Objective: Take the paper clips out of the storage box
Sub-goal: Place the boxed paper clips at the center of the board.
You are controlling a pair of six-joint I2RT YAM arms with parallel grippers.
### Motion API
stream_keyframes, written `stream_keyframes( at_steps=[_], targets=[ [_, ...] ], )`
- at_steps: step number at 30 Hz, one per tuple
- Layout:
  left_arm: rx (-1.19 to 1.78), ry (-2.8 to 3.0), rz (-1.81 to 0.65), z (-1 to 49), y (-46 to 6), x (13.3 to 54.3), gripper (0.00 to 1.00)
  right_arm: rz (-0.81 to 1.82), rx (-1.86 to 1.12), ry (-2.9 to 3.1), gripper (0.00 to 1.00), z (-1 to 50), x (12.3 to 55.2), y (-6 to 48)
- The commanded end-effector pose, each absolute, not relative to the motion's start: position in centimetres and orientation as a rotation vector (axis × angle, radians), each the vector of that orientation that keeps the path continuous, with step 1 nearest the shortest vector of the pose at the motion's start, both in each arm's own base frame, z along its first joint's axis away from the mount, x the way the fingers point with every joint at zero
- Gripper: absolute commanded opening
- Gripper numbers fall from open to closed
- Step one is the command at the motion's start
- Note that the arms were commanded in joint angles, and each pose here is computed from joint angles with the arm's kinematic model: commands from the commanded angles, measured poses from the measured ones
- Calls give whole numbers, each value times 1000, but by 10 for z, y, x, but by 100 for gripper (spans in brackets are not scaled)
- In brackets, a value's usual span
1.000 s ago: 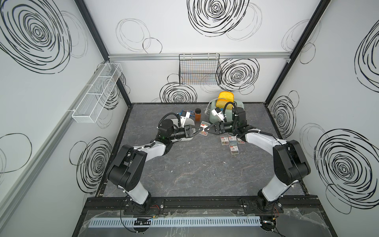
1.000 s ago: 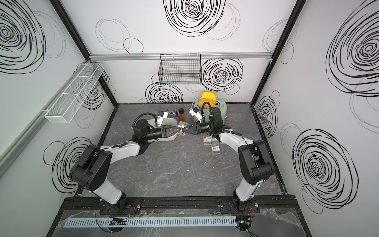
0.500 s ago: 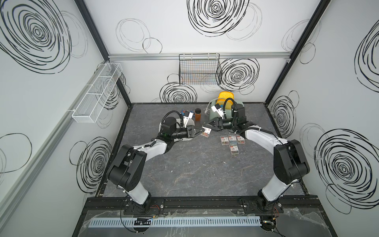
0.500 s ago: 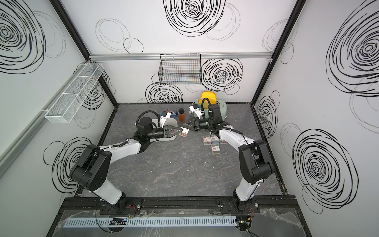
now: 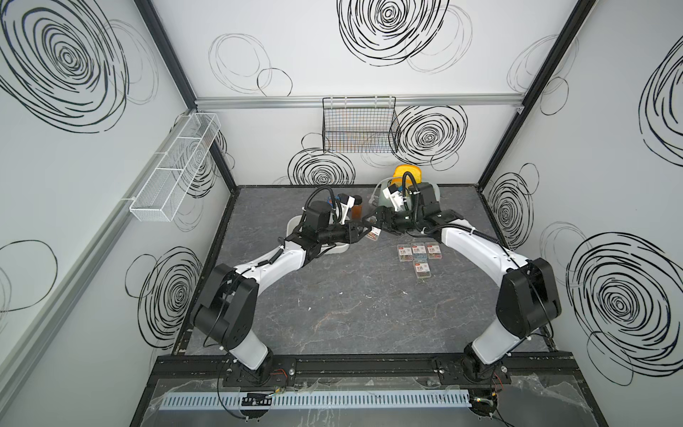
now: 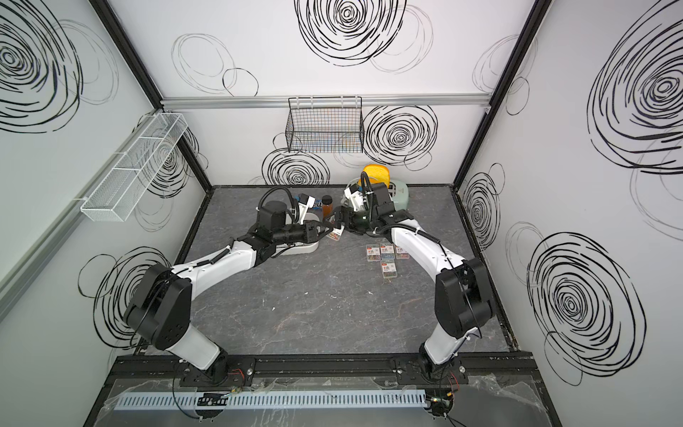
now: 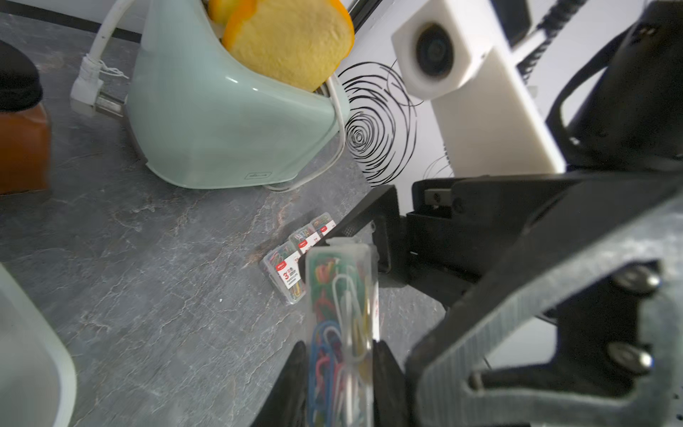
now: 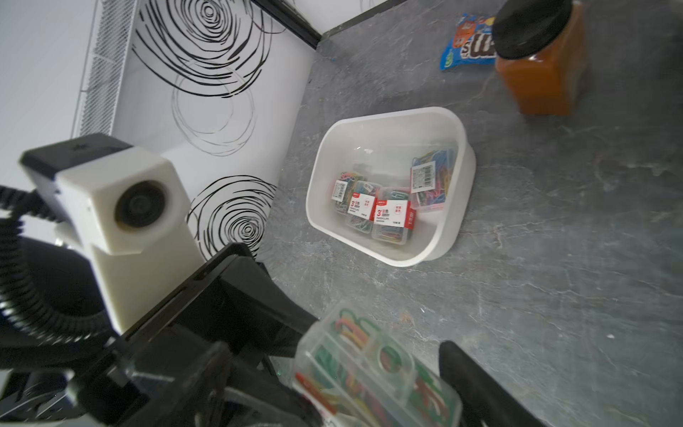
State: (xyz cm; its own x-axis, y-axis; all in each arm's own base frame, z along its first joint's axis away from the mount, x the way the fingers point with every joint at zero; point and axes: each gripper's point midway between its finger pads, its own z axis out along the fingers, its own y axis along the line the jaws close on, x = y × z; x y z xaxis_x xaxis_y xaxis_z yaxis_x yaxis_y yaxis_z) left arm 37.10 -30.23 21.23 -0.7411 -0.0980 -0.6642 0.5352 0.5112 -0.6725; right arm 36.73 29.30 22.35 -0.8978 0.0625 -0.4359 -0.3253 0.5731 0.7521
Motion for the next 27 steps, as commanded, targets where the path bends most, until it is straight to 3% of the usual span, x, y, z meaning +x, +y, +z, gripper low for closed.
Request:
stream_keyframes(
  at_steps=[1,11,18,27],
  targets=[
    [398,2018,-1105,236,-306,380,0,1145,-125,2439,89,224,371,283],
    [426,2023,-926,234,-316,377,0,1059,-74,2475,85,218,374,277],
    [425,2017,-874,236,-319,376,0,1044,-45,2488,67,213,373,275],
    [451,2026,-890,232,-328,368,0,1057,-38,2481,55,206,377,279]
  ],
)
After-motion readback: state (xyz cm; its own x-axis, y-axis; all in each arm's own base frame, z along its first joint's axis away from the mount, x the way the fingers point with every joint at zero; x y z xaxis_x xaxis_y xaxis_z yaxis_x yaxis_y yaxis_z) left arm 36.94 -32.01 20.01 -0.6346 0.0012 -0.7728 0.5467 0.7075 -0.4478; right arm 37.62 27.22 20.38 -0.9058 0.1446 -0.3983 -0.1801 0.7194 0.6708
